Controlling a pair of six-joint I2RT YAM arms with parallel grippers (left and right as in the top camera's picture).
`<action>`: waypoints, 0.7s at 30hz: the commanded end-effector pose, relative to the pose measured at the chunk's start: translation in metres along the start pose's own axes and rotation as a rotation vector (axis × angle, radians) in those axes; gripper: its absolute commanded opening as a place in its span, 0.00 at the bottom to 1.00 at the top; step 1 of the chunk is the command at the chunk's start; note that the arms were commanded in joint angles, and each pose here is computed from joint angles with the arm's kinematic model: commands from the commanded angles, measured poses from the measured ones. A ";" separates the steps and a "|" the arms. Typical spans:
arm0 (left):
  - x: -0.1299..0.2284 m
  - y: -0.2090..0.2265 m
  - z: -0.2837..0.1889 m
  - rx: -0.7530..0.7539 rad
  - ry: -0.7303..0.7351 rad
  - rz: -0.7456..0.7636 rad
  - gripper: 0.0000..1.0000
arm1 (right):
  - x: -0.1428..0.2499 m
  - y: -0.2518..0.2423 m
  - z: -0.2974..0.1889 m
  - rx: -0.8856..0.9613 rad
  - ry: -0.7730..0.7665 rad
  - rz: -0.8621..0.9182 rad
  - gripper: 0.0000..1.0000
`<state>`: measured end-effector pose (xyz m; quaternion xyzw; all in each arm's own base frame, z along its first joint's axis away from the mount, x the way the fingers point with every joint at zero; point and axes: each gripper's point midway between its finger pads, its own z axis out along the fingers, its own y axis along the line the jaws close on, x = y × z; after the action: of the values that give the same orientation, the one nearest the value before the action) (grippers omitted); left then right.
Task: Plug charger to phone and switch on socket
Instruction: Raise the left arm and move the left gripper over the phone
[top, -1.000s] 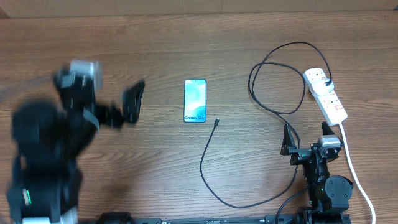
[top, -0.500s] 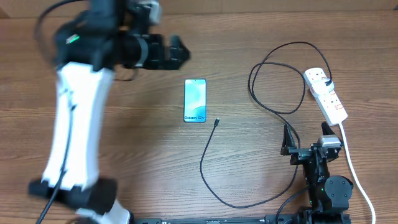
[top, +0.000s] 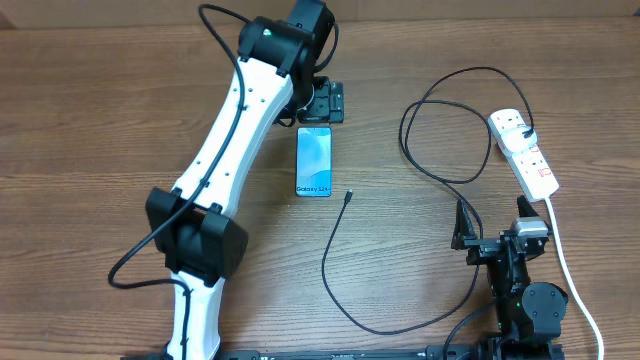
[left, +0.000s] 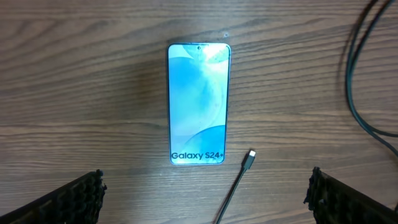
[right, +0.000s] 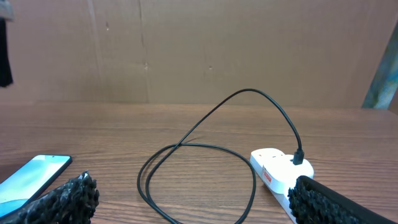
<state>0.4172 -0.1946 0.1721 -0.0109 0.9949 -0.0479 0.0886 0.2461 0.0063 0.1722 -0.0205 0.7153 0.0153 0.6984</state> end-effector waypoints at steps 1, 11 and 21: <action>-0.004 -0.005 0.016 0.007 0.023 -0.037 1.00 | 0.002 -0.001 0.000 0.006 -0.003 0.002 1.00; 0.017 -0.015 0.086 0.018 0.224 -0.159 1.00 | 0.002 -0.001 0.000 0.006 -0.003 0.002 1.00; 0.028 -0.012 0.125 -0.020 0.290 0.005 1.00 | 0.002 -0.001 0.000 0.006 -0.003 0.002 1.00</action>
<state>0.4105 -0.2136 0.0508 -0.0452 0.9964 -0.0412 -0.0595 0.2461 0.0063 0.1722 -0.0204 0.7153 0.0154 0.6984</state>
